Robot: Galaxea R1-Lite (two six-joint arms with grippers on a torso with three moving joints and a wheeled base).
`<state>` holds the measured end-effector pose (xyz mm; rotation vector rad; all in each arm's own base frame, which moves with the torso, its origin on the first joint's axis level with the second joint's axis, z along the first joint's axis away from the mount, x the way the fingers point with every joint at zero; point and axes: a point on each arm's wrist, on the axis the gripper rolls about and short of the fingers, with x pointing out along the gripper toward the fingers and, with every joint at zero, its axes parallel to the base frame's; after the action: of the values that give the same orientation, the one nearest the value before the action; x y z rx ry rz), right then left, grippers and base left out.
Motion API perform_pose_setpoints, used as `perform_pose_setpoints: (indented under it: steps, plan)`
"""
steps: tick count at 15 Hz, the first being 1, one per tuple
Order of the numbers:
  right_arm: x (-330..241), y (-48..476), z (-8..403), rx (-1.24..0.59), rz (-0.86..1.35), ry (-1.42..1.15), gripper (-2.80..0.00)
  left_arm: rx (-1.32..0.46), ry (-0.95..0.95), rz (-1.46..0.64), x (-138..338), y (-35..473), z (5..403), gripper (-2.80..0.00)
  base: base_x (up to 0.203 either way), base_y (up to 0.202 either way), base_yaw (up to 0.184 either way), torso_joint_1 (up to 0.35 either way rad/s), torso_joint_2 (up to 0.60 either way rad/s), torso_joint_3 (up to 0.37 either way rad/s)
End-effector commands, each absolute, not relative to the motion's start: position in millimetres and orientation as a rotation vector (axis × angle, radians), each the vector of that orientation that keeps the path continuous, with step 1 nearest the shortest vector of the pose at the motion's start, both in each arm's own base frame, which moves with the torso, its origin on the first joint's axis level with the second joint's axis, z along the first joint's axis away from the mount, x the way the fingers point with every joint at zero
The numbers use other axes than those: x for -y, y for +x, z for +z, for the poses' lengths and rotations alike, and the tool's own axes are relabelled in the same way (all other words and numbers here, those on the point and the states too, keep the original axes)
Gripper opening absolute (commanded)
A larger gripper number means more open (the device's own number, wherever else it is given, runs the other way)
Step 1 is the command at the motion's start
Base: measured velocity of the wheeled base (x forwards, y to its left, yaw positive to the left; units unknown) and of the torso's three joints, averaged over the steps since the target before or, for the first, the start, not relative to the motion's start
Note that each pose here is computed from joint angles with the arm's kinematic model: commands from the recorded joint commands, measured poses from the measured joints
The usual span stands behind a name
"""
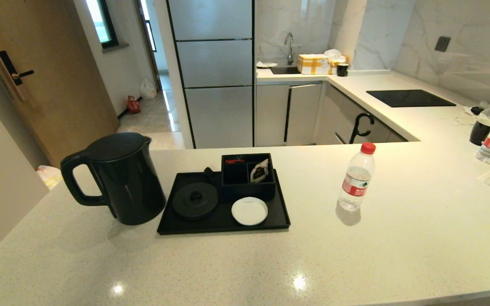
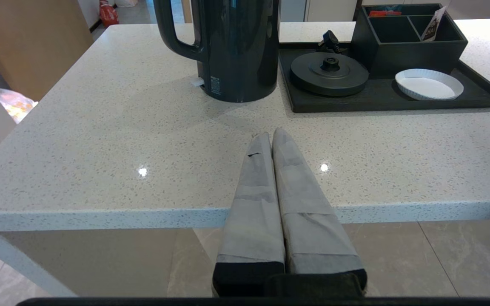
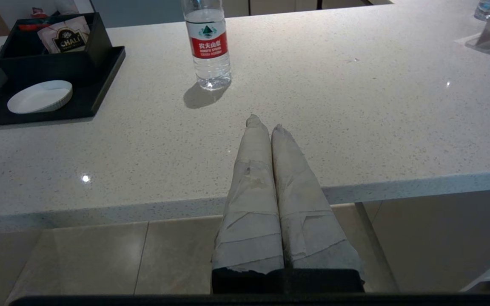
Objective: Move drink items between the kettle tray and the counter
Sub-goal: Return the bottled water to its original position
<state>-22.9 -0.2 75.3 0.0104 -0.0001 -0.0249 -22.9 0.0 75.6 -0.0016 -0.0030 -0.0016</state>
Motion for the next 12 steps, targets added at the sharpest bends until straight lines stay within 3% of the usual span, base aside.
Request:
perform_pose_setpoints:
  steps: [1,7,9,12]
  plan:
    - [0.2,-22.8,75.4,0.000,-0.025,0.012,-2.80,0.003,-0.002,-0.002,0.0,-22.9,75.6,-2.80,0.000,0.000,0.000,0.000,0.00,0.000]
    - [0.1,-23.9,79.4,0.008,-0.023,-0.009,-2.80,0.004,-0.003,-0.002,0.0,-22.9,75.7,-2.80,0.000,0.000,0.000,0.000,0.00,0.000]
    - [0.1,-30.2,116.2,0.054,-0.025,0.000,-2.80,0.003,-0.002,-0.002,0.0,-22.9,75.6,-2.80,0.000,0.000,0.000,0.000,0.00,0.000]
    - [-0.3,-21.2,204.4,0.022,-0.001,0.116,-2.80,0.003,-0.002,-0.002,0.0,-22.9,75.6,-2.80,0.000,0.000,0.000,0.000,0.00,0.000]
